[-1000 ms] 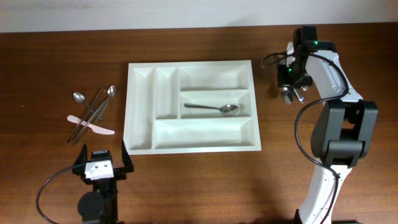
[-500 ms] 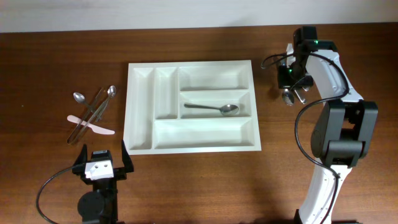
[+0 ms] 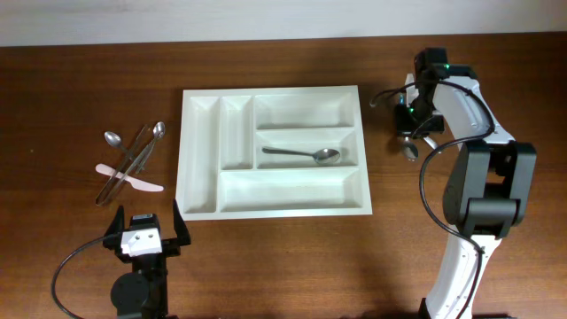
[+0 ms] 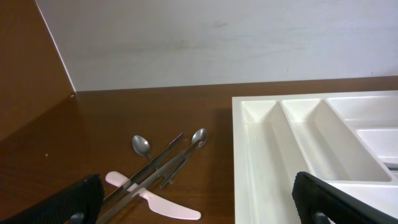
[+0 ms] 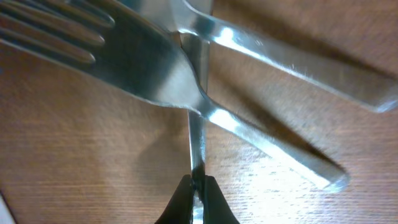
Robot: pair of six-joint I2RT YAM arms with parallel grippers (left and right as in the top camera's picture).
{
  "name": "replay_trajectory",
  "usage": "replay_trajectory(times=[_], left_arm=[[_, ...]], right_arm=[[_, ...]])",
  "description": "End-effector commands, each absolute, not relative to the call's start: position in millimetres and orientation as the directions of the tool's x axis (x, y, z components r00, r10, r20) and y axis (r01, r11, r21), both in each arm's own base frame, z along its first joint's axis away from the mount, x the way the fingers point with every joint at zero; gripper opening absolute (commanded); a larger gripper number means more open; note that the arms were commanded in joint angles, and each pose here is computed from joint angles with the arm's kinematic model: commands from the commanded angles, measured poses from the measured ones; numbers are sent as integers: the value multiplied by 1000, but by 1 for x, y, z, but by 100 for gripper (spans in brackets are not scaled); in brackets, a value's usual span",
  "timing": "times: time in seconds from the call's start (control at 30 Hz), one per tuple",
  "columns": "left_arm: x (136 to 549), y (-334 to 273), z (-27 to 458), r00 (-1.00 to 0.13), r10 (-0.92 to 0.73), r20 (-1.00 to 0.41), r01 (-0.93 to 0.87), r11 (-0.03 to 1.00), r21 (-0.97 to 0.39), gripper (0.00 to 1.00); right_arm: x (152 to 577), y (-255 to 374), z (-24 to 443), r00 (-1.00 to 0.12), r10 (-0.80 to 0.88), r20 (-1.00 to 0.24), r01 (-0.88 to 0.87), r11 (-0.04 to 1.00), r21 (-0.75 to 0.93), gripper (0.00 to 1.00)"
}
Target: Pack container
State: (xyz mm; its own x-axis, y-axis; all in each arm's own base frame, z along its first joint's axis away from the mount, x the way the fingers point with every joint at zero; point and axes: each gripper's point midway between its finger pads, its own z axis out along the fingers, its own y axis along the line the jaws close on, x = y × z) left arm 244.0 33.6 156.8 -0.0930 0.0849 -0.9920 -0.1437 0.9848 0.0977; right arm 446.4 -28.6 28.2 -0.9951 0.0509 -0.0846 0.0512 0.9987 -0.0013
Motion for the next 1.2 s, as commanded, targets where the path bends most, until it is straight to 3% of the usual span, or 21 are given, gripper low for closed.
replay_trajectory(times=[0.0,0.57,0.63,0.77,0.87,1.17], left_arm=[[244,33,157,-91,94,-991,-137,985,106,99],[244,33,157,-91,94,-991,-137,985,106,99],[244,33,157,-91,94,-991,-138,985,106,99],[244,33,157,-91,94,-991,-138,985,106,99],[244,33,157,-91,94,-991,-137,985,106,99],[244,33,157,-91,94,-991,-137,985,106,99]], right_arm=[[439,-34,20,-997,52,-59,53,998,-13,4],[420,-45,3,-997,82,-6,82,997,-13,4],[421,-45,3,-997,82,-9,82,997,-13,16],[423,-45,3,-997,77,-16,78,997,-12,57],[425,-45,3,-997,69,-25,69,998,-13,63],[445,-47,5,-993,50,-105,52,998,-18,63]])
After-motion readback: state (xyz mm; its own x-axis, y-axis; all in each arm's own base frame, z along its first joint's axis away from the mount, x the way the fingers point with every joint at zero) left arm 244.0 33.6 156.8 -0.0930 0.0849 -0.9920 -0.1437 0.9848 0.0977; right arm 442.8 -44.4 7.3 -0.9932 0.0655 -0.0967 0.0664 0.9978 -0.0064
